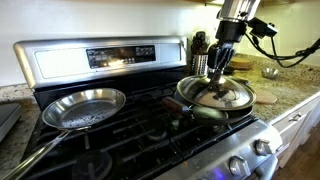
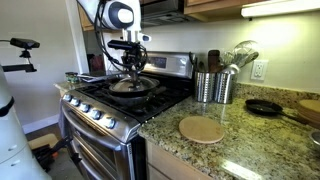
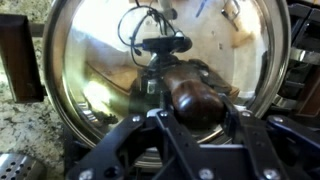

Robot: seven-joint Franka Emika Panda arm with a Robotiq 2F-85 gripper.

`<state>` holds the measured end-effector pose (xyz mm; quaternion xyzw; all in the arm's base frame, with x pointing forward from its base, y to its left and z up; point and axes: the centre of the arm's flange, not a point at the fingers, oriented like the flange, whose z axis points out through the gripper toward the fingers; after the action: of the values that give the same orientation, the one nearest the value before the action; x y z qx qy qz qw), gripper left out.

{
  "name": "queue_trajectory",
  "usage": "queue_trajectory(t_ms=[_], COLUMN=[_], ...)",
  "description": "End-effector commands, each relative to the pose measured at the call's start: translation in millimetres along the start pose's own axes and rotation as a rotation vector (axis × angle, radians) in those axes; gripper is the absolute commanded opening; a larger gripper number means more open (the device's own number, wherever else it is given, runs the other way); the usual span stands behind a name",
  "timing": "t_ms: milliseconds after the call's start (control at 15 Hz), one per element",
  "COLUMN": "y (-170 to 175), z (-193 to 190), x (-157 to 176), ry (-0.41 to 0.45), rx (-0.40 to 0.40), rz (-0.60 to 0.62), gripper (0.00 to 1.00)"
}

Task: Pick up the lid off the black pan on the stove and put it on the countertop.

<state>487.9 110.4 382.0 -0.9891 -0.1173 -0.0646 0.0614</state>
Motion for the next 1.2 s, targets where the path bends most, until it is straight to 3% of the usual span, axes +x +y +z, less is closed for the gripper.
queue_trajectory(t_ms=[0,333,867,1133], y=[6.4,42.5,165.7,213.1], z=[-35.8,-63.4,-93.4,-91.1], x=[-23.0,-24.7,-34.5,-43.0], ry=[0.101,0.203,0.315,0.328], rx=[-0.041,-0.085,-0.18,-0.219], rz=[-0.006,0.065,0.323,0.425], gripper=[0.21,0.21,0.21,0.21])
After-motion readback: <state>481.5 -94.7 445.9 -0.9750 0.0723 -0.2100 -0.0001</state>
